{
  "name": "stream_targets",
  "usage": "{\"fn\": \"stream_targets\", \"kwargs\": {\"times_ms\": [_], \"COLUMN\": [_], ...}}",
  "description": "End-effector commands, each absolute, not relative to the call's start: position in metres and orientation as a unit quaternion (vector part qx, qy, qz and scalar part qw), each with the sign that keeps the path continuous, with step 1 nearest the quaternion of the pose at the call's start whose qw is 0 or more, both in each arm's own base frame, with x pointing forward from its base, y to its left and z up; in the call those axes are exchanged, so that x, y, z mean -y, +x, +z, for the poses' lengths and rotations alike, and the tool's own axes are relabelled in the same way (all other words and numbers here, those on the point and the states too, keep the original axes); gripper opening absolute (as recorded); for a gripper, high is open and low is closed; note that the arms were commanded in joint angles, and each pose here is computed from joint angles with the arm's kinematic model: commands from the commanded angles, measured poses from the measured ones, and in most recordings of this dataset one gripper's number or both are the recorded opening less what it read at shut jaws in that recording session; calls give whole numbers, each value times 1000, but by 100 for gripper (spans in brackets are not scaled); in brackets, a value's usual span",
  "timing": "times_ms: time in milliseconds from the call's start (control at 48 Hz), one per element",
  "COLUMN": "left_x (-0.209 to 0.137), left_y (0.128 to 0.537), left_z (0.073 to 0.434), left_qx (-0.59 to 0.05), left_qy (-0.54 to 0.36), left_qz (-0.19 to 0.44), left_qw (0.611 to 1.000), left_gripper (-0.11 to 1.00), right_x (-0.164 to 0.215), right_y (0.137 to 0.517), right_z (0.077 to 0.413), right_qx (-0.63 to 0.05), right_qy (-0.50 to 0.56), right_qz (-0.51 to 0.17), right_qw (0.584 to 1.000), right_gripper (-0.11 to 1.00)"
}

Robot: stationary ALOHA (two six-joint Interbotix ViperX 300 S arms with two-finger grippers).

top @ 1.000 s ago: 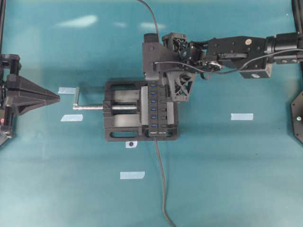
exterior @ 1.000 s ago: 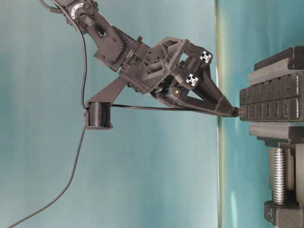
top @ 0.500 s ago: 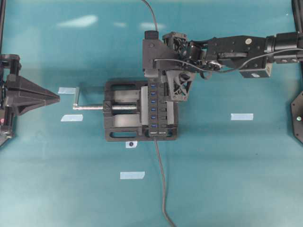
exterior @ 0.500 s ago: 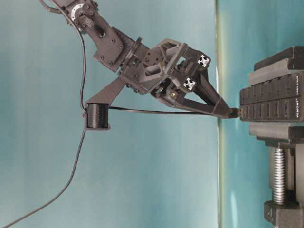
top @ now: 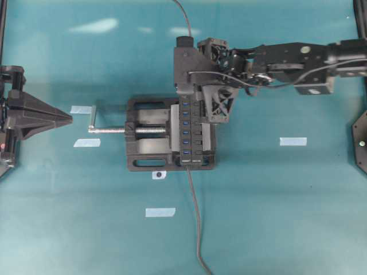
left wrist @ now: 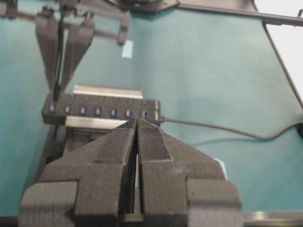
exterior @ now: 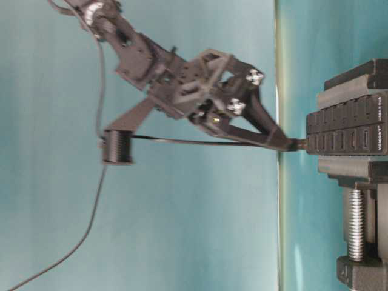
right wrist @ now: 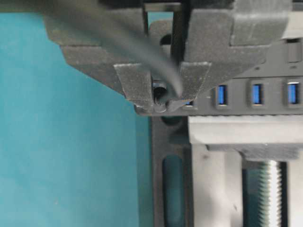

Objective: Insert the USB into the front port of the fixed hub.
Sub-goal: 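Pull the USB plug out of the hub's end port with the right gripper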

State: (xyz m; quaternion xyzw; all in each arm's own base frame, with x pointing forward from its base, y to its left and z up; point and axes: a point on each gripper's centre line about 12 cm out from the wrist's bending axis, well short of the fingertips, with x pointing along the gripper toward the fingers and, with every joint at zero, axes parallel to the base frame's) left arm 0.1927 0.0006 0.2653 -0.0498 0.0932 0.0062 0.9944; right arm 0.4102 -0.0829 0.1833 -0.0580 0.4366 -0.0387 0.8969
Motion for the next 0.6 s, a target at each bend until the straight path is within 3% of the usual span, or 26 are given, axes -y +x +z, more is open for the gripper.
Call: {"fn": "stream_targets", "kwargs": {"times_ms": [0, 584], "left_x": [0, 0], "left_y": [194, 194], "left_z": [269, 270], "left_qx": [-88, -86], "left_qy": [-50, -50], "left_qz": [5, 5], "left_qw": [995, 995], "left_gripper": [0, 0], "right_x": [78, 62], "right_y": [411, 404], "right_z": [217, 234], "right_qx": [-404, -398], "right_qy": [-56, -31], "right_qz": [-43, -40], "right_qw": [912, 916], "right_gripper": [9, 9]}}
